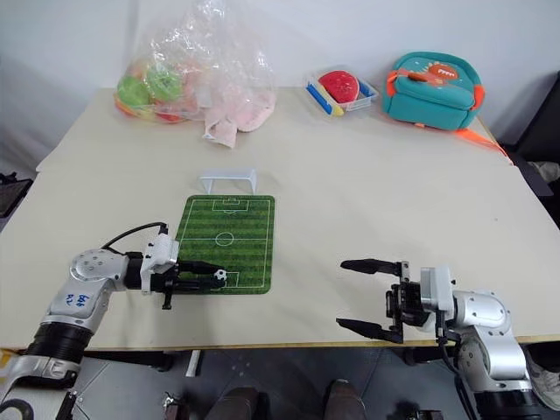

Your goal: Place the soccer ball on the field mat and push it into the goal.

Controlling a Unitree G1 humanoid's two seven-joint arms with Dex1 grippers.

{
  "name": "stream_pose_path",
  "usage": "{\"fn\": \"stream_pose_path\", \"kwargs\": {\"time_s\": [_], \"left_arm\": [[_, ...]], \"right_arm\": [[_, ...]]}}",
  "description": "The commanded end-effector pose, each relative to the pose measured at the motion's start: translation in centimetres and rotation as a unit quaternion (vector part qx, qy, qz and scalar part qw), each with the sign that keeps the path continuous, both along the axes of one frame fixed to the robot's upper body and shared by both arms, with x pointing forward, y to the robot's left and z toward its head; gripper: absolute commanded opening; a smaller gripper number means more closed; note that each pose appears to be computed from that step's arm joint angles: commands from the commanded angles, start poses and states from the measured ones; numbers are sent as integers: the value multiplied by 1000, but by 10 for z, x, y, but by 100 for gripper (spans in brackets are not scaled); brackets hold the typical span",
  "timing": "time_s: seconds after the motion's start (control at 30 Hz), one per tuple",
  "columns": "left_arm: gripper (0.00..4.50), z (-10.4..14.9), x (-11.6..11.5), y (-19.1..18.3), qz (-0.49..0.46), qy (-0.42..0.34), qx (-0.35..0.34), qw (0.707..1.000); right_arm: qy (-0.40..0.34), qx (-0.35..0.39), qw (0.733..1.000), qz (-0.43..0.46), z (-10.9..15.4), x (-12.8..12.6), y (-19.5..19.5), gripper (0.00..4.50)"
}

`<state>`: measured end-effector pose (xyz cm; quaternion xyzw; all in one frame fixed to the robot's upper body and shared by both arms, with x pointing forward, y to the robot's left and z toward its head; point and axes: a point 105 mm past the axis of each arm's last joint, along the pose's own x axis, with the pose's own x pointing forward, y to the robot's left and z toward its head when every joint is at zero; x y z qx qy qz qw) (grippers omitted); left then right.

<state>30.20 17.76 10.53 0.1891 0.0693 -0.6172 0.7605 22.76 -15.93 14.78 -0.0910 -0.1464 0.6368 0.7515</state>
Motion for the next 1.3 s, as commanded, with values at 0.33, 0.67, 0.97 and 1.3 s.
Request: {"fn": "stream_pose_path", "kwargs": {"time_s": [0.33, 0.67, 0.97, 1.3], "left_arm": [[244, -1, 2, 1, -7, 2, -1, 1000], [416, 9, -2, -1, -25, -20, -18, 999], [416, 51, -15, 21, 16, -81, -45, 996], [361, 35, -84, 59, 27, 15, -7, 1000]], "right_arm": [[-4, 6, 1000, -5, -22, -11, -3, 450], [-4, 7, 1000, -6, -27, -9, -4, 450], [2, 6, 1000, 0, -24, -7, 2, 450], [-20, 8, 1000, -12, -6, -1, 4, 450]]}}
